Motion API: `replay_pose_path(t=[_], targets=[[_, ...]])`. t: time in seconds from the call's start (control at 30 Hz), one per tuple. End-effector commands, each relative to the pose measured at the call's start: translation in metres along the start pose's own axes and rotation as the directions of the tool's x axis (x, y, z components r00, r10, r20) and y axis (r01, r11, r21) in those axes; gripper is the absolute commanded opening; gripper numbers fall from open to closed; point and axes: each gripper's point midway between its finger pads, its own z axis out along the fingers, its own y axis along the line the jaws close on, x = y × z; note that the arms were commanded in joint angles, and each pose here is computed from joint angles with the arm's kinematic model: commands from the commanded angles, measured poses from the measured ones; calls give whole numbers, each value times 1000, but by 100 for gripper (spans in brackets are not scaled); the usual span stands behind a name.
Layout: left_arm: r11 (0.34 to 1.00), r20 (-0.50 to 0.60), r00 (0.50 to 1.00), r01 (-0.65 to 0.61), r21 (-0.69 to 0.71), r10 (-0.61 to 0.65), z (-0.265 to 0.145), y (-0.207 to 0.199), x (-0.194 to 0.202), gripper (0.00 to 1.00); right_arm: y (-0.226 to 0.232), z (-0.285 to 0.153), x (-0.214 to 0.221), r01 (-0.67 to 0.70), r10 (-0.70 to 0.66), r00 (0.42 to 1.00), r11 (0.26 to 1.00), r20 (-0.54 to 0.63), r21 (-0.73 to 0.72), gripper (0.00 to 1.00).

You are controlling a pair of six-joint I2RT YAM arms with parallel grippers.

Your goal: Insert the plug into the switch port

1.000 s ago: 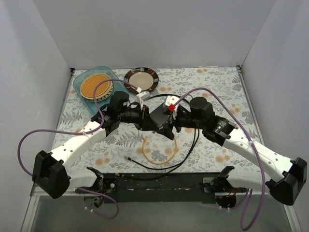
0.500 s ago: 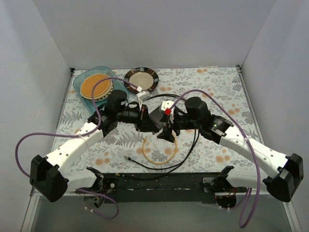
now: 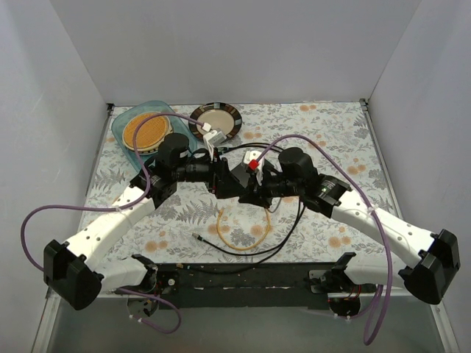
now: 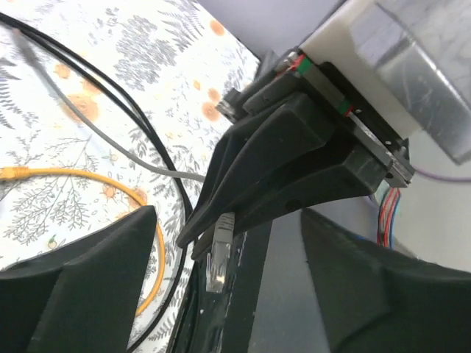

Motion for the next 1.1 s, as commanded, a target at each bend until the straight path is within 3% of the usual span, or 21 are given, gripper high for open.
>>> replay_pose_path(t=[0.0, 0.07, 0.23, 0.3, 0.47, 0.57, 0.67, 0.73, 0.8, 0.9, 1.07], targets=[[978, 199, 974, -64, -199, 104, -21, 1, -50, 88, -9, -36, -68, 62, -94, 975, 985, 201, 159, 1], [961, 248, 961, -48, -272, 118, -31, 8, -57, 98, -11, -53, -84, 59, -116, 961, 972, 249, 226, 1], [900, 420, 886, 9, -436, 195, -69, 18, -77, 98, -3, -135, -145, 54, -248, 869, 908, 429, 415, 1], [894, 438, 875, 11, -448, 208, -73, 20, -78, 98, 1, -175, -163, 13, -296, 818, 867, 493, 499, 1], [904, 378, 912, 19, -426, 159, -57, 33, -65, 98, 11, -259, -192, -70, -436, 686, 758, 583, 649, 1], [909, 350, 928, 32, -416, 127, -48, 41, -58, 98, 4, -285, -192, -126, -474, 673, 682, 567, 720, 1], [910, 344, 932, 44, -411, 110, -44, 45, -55, 98, -12, -268, -181, -103, -441, 750, 659, 493, 745, 1], [911, 346, 932, 45, -410, 110, -43, 46, -56, 98, -26, -233, -168, -51, -389, 819, 683, 421, 729, 1], [910, 347, 931, 45, -411, 111, -44, 45, -57, 98, -43, -181, -130, 16, -298, 908, 729, 296, 684, 1], [912, 346, 932, 50, -408, 104, -43, 46, -55, 98, -60, -116, -59, 58, -175, 975, 792, 135, 607, 1], [924, 329, 943, 77, -375, 56, -35, 48, -46, 98, -55, -41, 24, 34, -51, 998, 906, 29, 422, 1]])
